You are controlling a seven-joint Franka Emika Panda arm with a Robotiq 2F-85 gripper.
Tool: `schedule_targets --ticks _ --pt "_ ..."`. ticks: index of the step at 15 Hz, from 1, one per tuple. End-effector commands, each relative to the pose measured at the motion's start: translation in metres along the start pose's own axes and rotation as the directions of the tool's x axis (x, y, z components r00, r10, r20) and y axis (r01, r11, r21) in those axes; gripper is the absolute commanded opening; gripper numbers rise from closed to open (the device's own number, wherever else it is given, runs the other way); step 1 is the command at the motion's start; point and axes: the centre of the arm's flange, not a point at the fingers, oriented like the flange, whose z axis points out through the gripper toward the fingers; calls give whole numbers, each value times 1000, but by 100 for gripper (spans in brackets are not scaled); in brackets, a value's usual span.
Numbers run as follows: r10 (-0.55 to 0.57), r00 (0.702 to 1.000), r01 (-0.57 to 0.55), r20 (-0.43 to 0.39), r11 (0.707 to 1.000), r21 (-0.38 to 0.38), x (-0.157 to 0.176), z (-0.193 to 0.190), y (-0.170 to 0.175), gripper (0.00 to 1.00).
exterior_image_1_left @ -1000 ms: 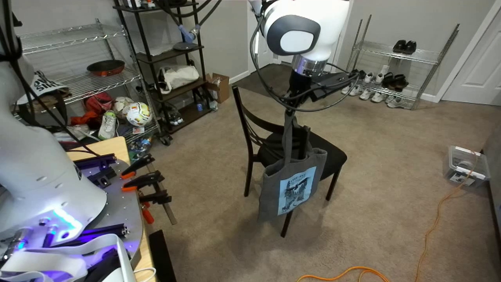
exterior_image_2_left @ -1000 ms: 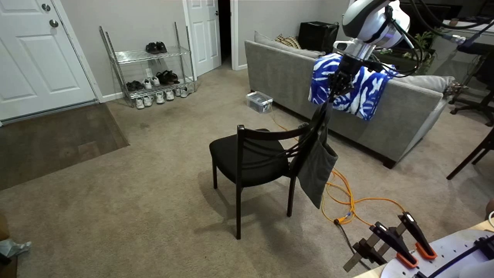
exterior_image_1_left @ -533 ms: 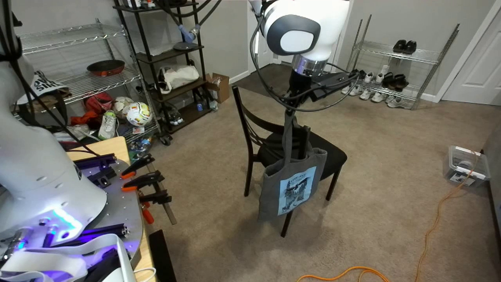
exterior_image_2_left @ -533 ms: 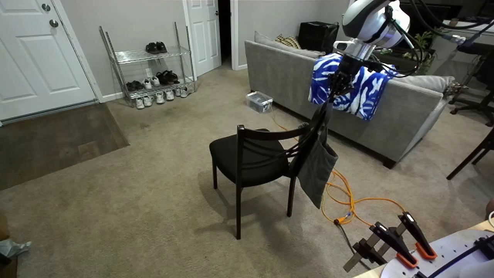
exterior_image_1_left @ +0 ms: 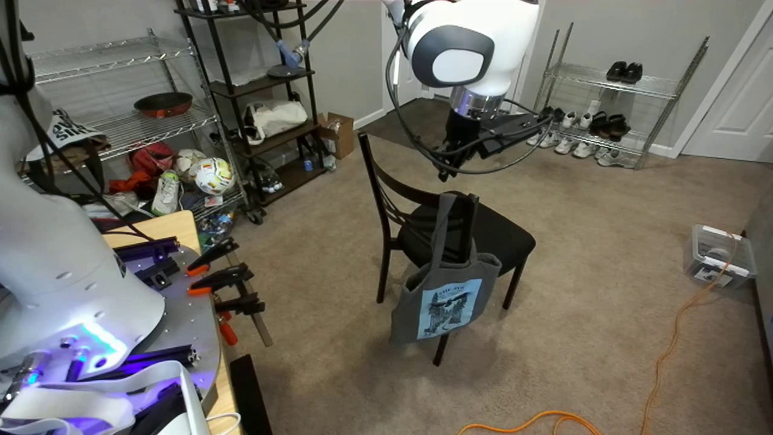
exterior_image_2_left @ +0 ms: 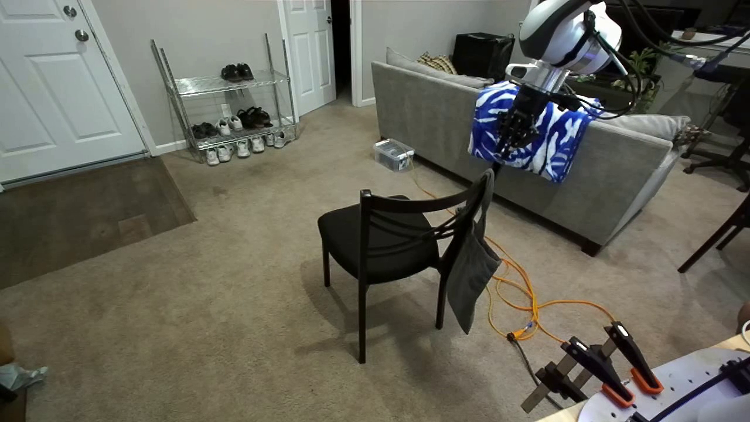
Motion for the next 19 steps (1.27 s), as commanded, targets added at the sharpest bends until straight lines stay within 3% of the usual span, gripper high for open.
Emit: schedule_targets --ticks 1,5,6,7,9,10,13,19 --pt "3 1000 -3 -6 1000 -10 -2 -2 1 1" --pt "6 1000 -6 -3 1000 -9 -3 -3 1 0" --pt "8 1000 -8 -3 1000 -8 -3 -3 1 26" --pt "8 1000 -8 -2 1000 -8 -4 -3 0 27" --pt "2 1000 -2 1 1000 -1 -2 -1 0 38" --pt "2 1000 -2 2 1000 -1 -2 -1 0 19" --pt "2 1000 -2 1 1000 0 -1 0 0 38" --pt "2 1000 -2 1 1000 1 -1 0 0 38"
